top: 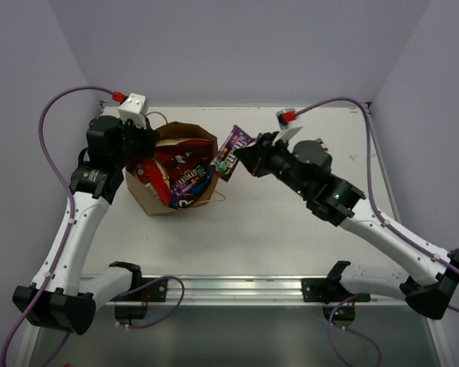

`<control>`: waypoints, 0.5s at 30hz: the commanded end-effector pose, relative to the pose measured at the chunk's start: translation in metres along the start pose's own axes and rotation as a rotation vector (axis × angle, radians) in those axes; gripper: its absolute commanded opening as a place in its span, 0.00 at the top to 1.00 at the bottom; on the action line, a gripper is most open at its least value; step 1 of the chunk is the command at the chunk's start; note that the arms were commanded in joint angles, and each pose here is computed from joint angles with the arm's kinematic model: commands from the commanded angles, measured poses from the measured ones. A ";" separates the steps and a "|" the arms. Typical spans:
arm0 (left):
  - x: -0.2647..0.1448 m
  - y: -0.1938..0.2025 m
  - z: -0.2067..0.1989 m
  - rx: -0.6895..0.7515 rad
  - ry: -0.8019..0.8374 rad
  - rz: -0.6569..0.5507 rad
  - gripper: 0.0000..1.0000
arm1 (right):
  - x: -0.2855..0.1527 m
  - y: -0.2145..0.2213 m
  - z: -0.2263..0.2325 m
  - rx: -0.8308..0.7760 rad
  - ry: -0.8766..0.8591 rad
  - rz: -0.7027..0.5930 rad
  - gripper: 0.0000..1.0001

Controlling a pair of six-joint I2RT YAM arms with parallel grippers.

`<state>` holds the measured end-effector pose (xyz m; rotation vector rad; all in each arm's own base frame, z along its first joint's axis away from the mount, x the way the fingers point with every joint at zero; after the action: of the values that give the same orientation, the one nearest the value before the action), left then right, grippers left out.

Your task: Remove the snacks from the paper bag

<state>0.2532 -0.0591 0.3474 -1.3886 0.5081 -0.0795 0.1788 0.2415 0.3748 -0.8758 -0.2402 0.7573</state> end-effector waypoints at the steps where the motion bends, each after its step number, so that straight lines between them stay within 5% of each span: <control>1: 0.002 0.009 0.002 -0.033 -0.037 0.075 1.00 | -0.012 -0.027 -0.057 0.025 0.165 -0.158 1.00; 8: 0.003 0.008 0.001 -0.030 -0.026 0.073 1.00 | 0.010 -0.019 -0.185 0.155 0.493 -0.086 1.00; 15: -0.004 0.004 -0.001 0.001 0.008 0.059 1.00 | 0.075 0.007 -0.248 0.209 0.582 0.023 0.99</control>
<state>0.2557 -0.0585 0.3475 -1.3905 0.4985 -0.0650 0.3248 0.1309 0.1983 -0.9078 0.4375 0.5020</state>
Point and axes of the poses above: each gripper's point midway between its finger pads, its own x axis out along the fingers, its own z axis along the line the jaws close on, y = z × x, the point moved 10 cm from there along -x, back along the fingers, and after that the axes turned 10 degrees about x, right-handed, at the moved point
